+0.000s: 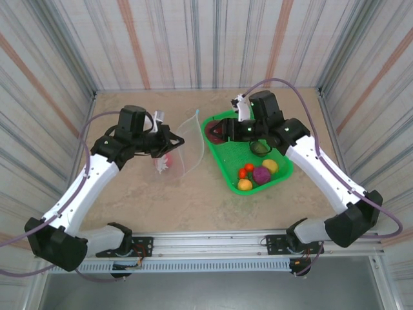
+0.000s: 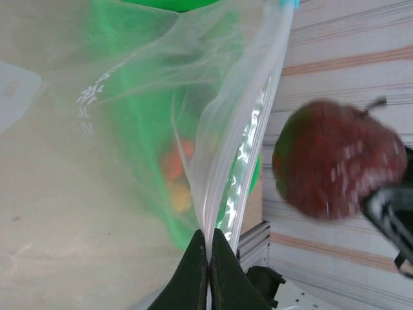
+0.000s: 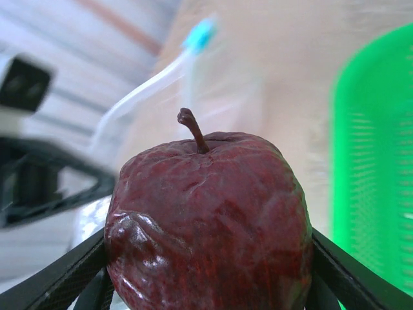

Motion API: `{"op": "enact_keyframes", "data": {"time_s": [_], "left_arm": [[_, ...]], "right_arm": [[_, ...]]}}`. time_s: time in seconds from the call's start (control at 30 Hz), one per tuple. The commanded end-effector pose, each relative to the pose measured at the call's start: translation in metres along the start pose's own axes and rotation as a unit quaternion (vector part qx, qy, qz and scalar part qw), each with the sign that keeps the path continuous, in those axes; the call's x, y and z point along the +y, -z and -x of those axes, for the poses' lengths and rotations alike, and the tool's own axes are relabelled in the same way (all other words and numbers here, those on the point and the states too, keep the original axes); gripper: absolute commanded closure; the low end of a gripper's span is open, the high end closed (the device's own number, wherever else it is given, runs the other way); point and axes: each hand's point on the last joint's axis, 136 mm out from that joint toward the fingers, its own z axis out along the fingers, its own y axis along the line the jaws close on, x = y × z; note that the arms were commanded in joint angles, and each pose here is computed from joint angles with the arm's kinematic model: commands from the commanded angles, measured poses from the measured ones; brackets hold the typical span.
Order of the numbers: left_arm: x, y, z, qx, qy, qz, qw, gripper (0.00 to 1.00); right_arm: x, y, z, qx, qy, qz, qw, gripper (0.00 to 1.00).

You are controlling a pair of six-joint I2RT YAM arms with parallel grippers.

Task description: Place the food in the zip-top bag and seal the zipper

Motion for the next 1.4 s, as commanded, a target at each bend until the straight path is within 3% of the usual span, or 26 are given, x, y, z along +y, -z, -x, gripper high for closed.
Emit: {"op": "enact_keyframes", "data": {"time_s": [0.0, 0.17, 0.4, 0.6, 0.77, 1.0, 1.2, 1.37], "left_arm": [[-0.028, 0.001, 0.004, 0.002, -0.005, -0.036, 0.999, 1.00], [-0.038, -0.001, 0.001, 0.008, -0.014, -0.038, 0.999, 1.00], [-0.038, 0.005, -0.002, 0.000, -0.012, -0.040, 0.999, 1.00], [-0.043, 0.014, -0.001, -0.015, -0.016, -0.045, 0.999, 1.00], [-0.050, 0.023, 0.000, -0.025, -0.027, -0.051, 0.998, 1.00], [-0.074, 0.021, -0.012, -0.006, -0.077, -0.078, 0.994, 1.00], [-0.068, 0.021, -0.013, -0.012, -0.076, -0.069, 0.995, 1.00], [-0.059, 0.017, -0.013, -0.014, -0.068, -0.057, 0.996, 1.00]], "right_arm": [[0.052, 0.006, -0.003, 0.010, 0.038, 0.092, 0.995, 0.38], [0.069, -0.001, 0.005, 0.007, 0.045, 0.114, 0.992, 0.37], [0.065, -0.011, 0.009, 0.005, 0.023, 0.108, 0.994, 0.36], [0.028, -0.027, -0.003, 0.022, 0.004, 0.027, 0.999, 0.36], [0.005, -0.023, -0.017, 0.048, 0.037, -0.060, 0.996, 0.37], [0.008, -0.032, -0.037, 0.093, 0.080, -0.100, 0.987, 0.36], [0.013, -0.040, -0.045, 0.114, 0.068, -0.081, 0.988, 0.22], [0.019, -0.036, -0.042, 0.108, 0.069, -0.066, 0.990, 0.17]]}}
